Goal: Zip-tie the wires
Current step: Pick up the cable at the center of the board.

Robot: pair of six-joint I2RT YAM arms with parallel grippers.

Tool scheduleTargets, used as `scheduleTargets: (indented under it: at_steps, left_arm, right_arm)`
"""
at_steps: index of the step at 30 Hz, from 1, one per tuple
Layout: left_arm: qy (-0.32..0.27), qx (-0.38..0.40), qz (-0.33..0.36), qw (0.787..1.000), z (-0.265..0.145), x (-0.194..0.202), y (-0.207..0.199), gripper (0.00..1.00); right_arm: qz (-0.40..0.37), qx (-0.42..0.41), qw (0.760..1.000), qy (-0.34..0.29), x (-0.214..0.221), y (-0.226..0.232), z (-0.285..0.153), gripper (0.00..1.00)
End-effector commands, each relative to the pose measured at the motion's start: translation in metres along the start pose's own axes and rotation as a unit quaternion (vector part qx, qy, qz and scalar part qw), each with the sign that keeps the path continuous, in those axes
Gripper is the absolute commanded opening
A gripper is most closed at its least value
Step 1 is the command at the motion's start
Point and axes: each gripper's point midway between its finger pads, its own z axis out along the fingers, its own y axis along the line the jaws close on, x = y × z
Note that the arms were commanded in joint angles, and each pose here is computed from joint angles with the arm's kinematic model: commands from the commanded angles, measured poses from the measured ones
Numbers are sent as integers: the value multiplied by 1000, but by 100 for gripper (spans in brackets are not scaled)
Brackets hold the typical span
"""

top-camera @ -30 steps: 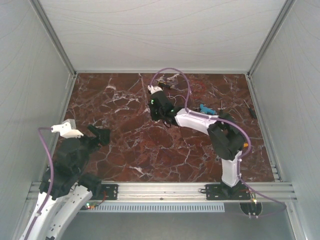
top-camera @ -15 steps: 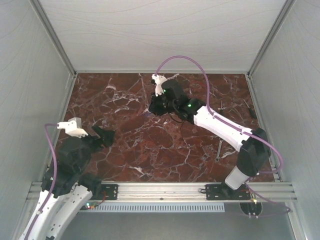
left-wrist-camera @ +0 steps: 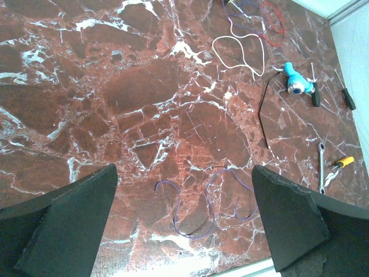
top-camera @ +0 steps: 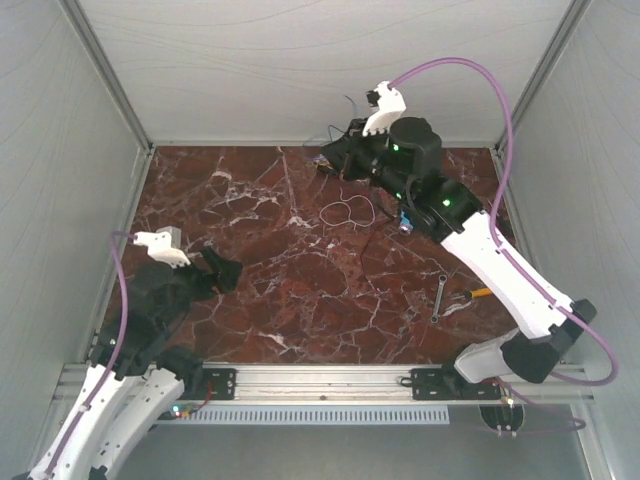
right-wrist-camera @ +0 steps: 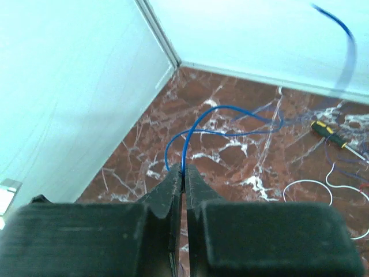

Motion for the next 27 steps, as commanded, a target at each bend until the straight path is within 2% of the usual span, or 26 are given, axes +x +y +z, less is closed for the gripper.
scheduleTargets:
  at_steps: [1, 7, 10, 13, 17, 20, 27]
  left_arm:
    - [-35, 24, 2, 999, -5, -16, -10, 100]
    - [-17, 49, 37, 998, 5, -9, -17, 100]
    - [-18, 58, 7, 998, 13, -13, -26, 100]
    - [-16, 125, -40, 991, 21, -14, -54, 98]
    - [-7, 230, -34, 973, 27, -4, -86, 95]
    - [-24, 244, -31, 969, 37, -5, -88, 95]
    - [-85, 309, 28, 947, 47, -7, -105, 93]
  right_arm:
    - [12, 35, 999, -12, 4, -16, 3, 0]
    - [24, 29, 999, 36, 39, -19, 6, 0]
    - [25, 14, 999, 45, 46, -15, -3, 0]
    - [26, -10, 998, 52, 52, -9, -13, 0]
    - [28, -52, 995, 75, 65, 3, -26, 0]
    - [29, -69, 993, 89, 70, 9, -37, 0]
    - [31, -90, 991, 96, 67, 18, -58, 0]
